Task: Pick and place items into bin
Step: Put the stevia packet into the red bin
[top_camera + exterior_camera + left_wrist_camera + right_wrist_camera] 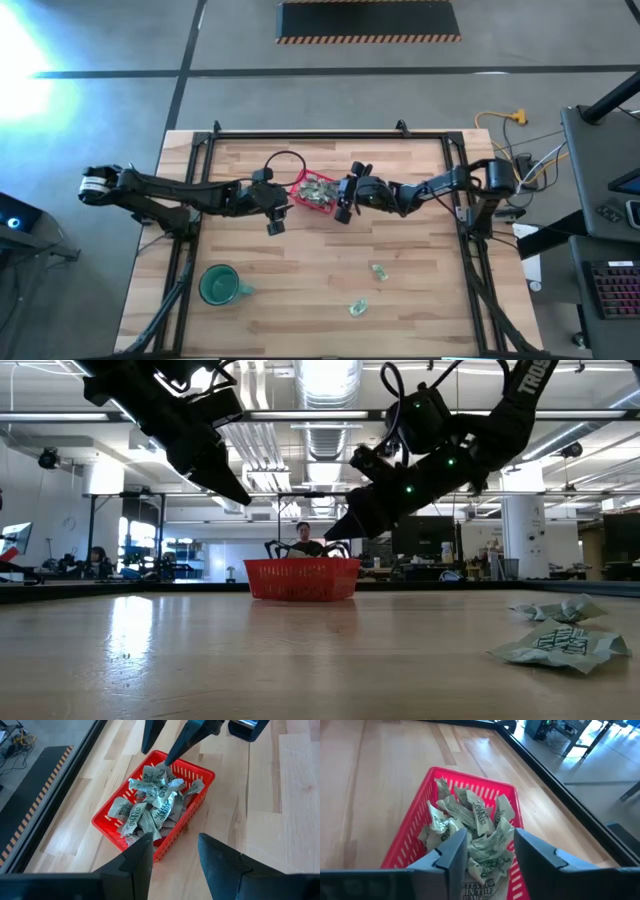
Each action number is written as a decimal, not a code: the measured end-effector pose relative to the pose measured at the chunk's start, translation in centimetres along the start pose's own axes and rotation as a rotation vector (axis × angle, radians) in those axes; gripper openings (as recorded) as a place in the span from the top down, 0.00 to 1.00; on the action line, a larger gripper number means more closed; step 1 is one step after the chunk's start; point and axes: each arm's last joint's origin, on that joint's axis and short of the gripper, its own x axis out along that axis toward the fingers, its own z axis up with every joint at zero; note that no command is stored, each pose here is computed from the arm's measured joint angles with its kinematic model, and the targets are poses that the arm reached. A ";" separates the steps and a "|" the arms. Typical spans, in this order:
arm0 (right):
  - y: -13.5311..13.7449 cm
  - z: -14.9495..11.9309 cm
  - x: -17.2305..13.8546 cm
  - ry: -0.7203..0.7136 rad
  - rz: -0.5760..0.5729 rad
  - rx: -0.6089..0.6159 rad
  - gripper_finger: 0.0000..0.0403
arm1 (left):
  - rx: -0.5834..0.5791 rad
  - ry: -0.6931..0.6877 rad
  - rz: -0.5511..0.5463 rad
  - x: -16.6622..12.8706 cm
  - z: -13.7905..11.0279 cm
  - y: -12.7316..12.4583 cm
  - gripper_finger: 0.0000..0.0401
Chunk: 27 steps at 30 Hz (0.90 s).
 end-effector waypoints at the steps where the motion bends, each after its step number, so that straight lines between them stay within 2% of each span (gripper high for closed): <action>1: 0.0 0.1 -0.1 0.000 0.002 -0.007 0.61 | 0.000 0.000 0.000 0.0 0.0 0.0 0.65; 6: 0.1 1.0 -1.4 0.033 0.029 -0.029 0.60 | 0.000 0.000 0.000 0.0 0.0 0.0 0.65; 11: 0.4 1.4 -3.7 0.147 0.155 -0.046 0.62 | 0.000 0.000 -0.009 0.0 0.0 0.0 0.65; 13: 0.5 1.5 -4.7 0.205 0.197 -0.032 0.63 | 0.007 -0.002 -0.080 0.0 0.0 -0.3 0.65; 18: 1.0 1.1 -7.2 0.371 0.304 0.015 0.65 | 0.093 -0.113 -0.429 0.3 0.6 -1.9 0.65; 20: 1.3 0.9 -8.1 0.431 0.344 0.043 0.66 | 0.136 -0.174 -0.516 0.6 1.0 -2.8 0.65; 24: 2.2 0.7 -9.5 0.514 0.430 0.122 0.67 | 0.198 -0.229 -0.557 1.5 1.3 -4.0 0.65; 27: 3.4 0.2 -10.3 0.570 0.520 0.167 0.66 | 0.200 -0.231 -0.558 2.3 1.6 -4.4 0.65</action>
